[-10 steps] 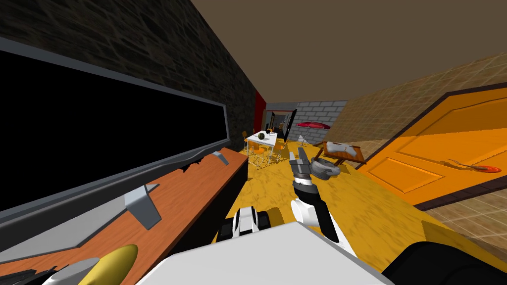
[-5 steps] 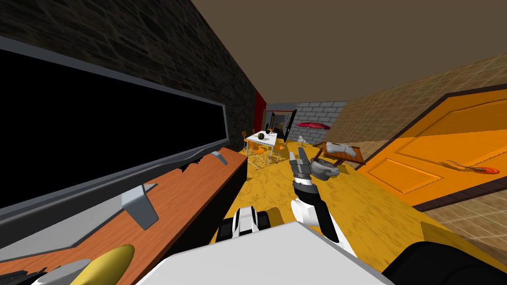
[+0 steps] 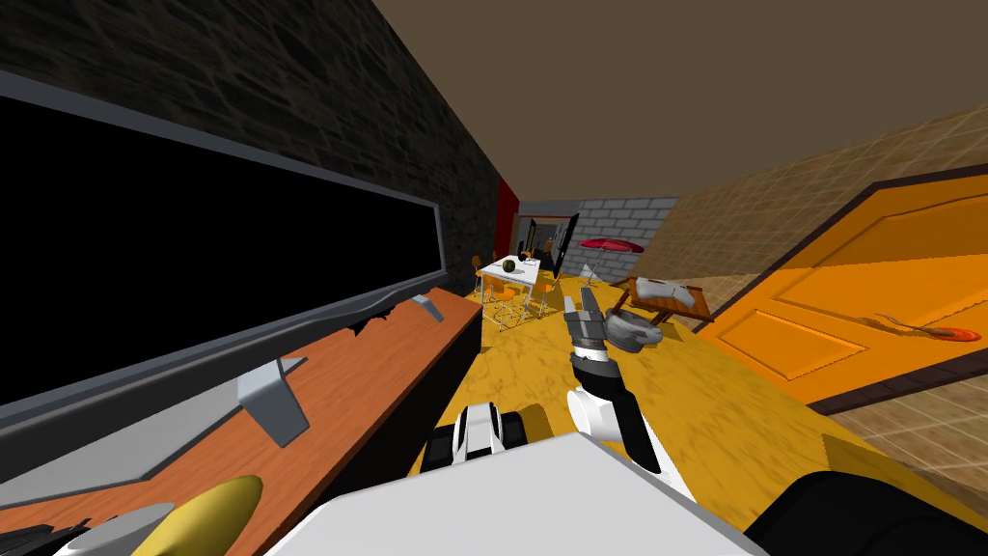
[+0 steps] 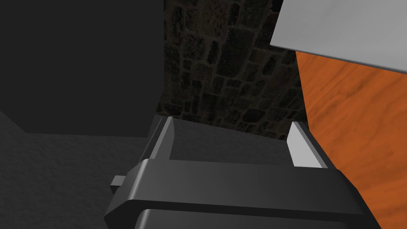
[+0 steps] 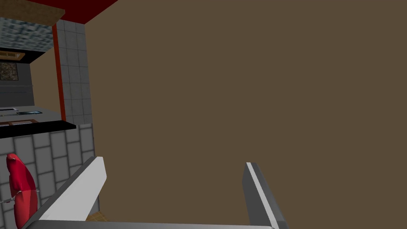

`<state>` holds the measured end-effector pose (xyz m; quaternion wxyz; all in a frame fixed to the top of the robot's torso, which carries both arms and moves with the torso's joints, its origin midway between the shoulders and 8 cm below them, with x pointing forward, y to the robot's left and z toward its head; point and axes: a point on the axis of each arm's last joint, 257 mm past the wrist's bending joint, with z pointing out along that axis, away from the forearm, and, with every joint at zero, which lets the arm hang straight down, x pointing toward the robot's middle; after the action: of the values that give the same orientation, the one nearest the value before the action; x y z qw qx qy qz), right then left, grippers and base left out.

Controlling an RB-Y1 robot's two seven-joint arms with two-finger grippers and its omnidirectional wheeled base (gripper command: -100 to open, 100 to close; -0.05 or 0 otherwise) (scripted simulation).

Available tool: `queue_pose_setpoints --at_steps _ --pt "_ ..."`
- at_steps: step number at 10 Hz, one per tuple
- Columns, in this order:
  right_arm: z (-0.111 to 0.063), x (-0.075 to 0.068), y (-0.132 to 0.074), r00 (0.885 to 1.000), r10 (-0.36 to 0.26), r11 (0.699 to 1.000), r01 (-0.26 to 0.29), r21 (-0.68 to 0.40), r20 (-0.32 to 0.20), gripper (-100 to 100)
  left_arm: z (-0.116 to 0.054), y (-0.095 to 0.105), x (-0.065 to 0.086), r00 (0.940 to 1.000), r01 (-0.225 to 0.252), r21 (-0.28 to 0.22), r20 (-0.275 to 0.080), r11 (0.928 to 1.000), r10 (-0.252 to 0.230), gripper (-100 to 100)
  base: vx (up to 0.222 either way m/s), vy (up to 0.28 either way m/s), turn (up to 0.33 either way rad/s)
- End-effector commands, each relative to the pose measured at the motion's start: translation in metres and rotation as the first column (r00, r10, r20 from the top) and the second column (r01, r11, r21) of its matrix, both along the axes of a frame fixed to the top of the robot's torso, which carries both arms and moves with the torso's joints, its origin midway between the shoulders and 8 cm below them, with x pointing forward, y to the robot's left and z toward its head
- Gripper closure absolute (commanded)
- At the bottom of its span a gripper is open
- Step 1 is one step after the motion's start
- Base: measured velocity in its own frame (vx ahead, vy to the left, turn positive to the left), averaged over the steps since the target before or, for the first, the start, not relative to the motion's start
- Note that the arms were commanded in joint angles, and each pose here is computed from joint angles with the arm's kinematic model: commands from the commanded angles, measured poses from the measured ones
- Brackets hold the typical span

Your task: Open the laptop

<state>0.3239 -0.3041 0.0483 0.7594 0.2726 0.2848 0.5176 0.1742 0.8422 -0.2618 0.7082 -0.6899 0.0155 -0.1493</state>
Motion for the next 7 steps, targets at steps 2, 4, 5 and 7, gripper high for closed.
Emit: queue_pose_setpoints --at_steps 2,4,5,7 --pt "0.0 0.0 0.0 1.0 0.0 1.0 0.0 0.0 0.0 0 -0.004 0.003 0.0 1.0 0.0 -0.014 -0.007 0.9999 0.0 0 0.001 0.003 0.001" --pt "0.0 0.0 0.0 1.0 0.0 1.0 0.0 0.0 0.0 0 -0.009 0.001 -0.001 0.9999 0.0 -0.023 -0.011 0.9997 0.0 0 0.002 0.009 0.004" --pt "0.0 0.0 0.0 1.0 0.0 1.0 0.0 0.0 0.0 0 -0.009 0.001 -0.002 0.9999 -0.001 -0.024 -0.012 0.9997 0.0 0 0.0 0.0 0.0" --pt "0.0 0.0 0.0 1.0 0.0 1.0 0.0 0.0 0.0 0 -0.009 0.001 -0.002 0.9999 -0.001 -0.024 -0.012 0.9997 0.0 0 0.0 0.0 0.0"
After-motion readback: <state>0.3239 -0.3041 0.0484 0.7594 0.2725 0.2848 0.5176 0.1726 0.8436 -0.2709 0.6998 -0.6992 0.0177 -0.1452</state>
